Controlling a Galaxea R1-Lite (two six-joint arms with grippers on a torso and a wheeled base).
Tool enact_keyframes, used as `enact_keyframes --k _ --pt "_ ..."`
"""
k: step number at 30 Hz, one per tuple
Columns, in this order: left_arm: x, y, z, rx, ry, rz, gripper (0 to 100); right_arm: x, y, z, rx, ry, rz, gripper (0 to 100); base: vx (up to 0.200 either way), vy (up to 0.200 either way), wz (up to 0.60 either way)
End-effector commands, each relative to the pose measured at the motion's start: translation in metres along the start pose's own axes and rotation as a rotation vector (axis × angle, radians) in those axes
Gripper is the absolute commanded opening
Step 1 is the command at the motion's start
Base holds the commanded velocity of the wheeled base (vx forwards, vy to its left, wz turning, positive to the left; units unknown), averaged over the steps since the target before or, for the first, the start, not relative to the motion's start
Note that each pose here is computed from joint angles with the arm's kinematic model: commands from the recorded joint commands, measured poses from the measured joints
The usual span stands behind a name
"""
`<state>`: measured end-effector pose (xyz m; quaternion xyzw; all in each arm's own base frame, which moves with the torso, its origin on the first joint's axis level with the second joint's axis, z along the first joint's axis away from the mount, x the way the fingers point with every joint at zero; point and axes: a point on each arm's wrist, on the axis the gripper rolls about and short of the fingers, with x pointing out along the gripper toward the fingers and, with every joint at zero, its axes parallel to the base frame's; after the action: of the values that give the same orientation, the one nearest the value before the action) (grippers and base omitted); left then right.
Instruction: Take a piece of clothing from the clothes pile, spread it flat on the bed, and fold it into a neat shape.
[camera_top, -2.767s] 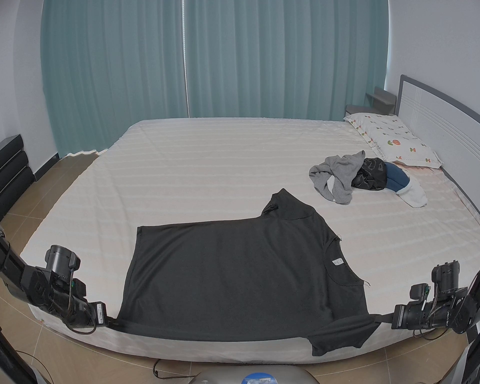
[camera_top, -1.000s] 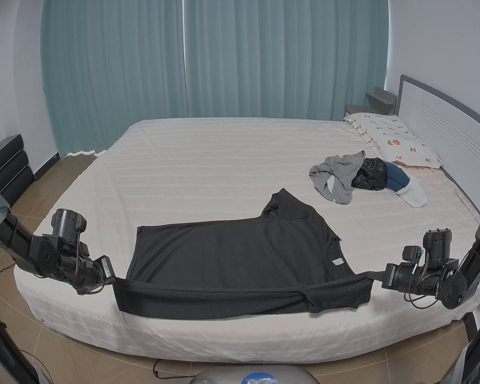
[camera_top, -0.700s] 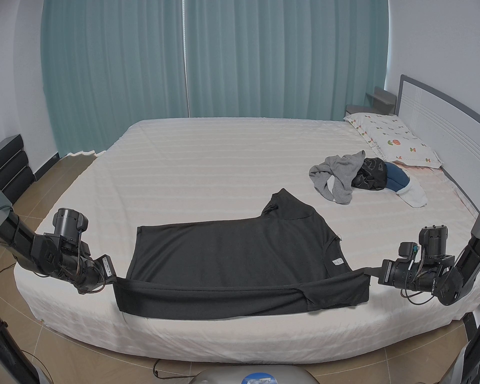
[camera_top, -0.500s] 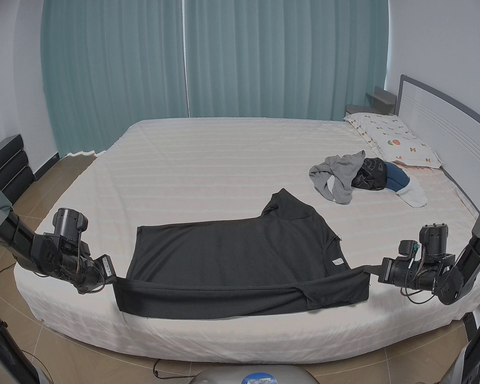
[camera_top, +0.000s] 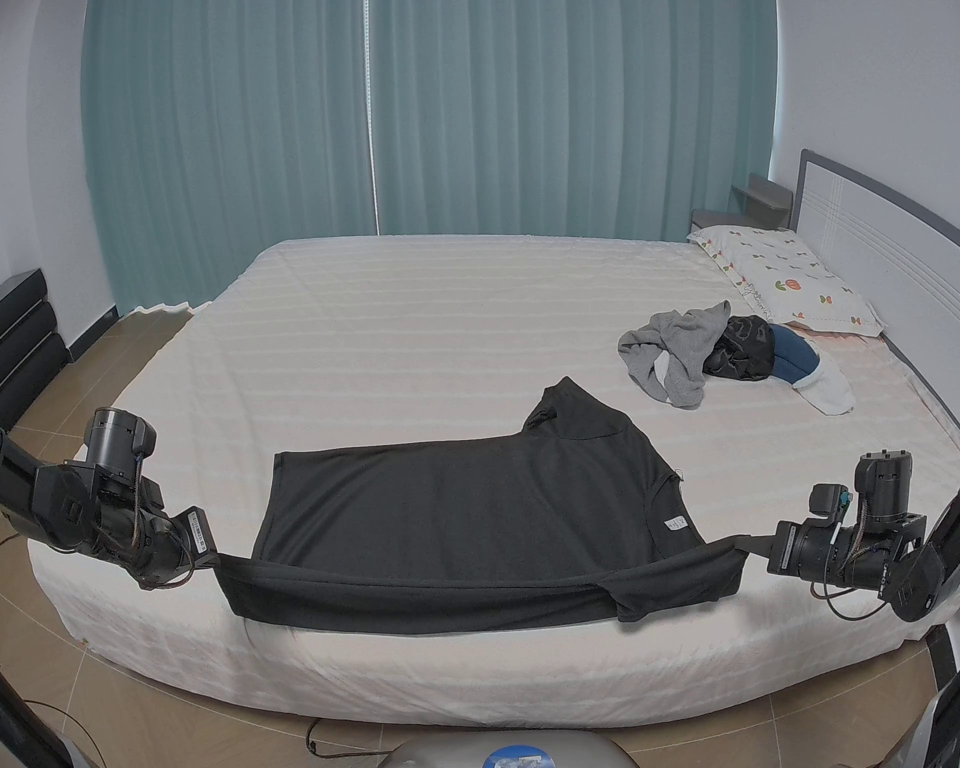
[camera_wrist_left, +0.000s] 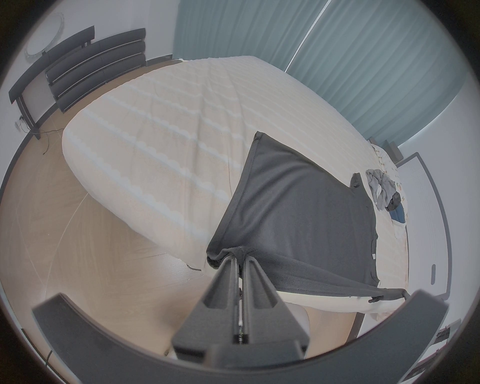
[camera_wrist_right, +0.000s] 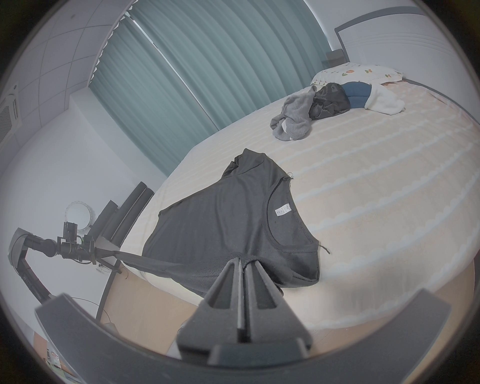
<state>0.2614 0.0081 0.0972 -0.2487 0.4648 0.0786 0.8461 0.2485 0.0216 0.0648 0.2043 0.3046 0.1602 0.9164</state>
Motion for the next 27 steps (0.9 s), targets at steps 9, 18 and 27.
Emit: enact_keyframes --k 9,18,27 --pt "0.009 -0.002 0.005 -0.004 0.004 -0.002 0 0.009 -0.001 -0.002 0.003 0.024 0.003 0 0.0 0.0 0.0" --pt "0.051 -0.005 0.02 -0.045 0.055 0.026 0 0.049 -0.015 0.006 0.015 0.05 -0.008 0 0.0 0.0 0.0" --pt "0.079 -0.01 0.035 -0.057 0.06 0.03 0 0.075 -0.021 0.02 0.031 0.084 -0.022 0 0.0 0.0 0.0"
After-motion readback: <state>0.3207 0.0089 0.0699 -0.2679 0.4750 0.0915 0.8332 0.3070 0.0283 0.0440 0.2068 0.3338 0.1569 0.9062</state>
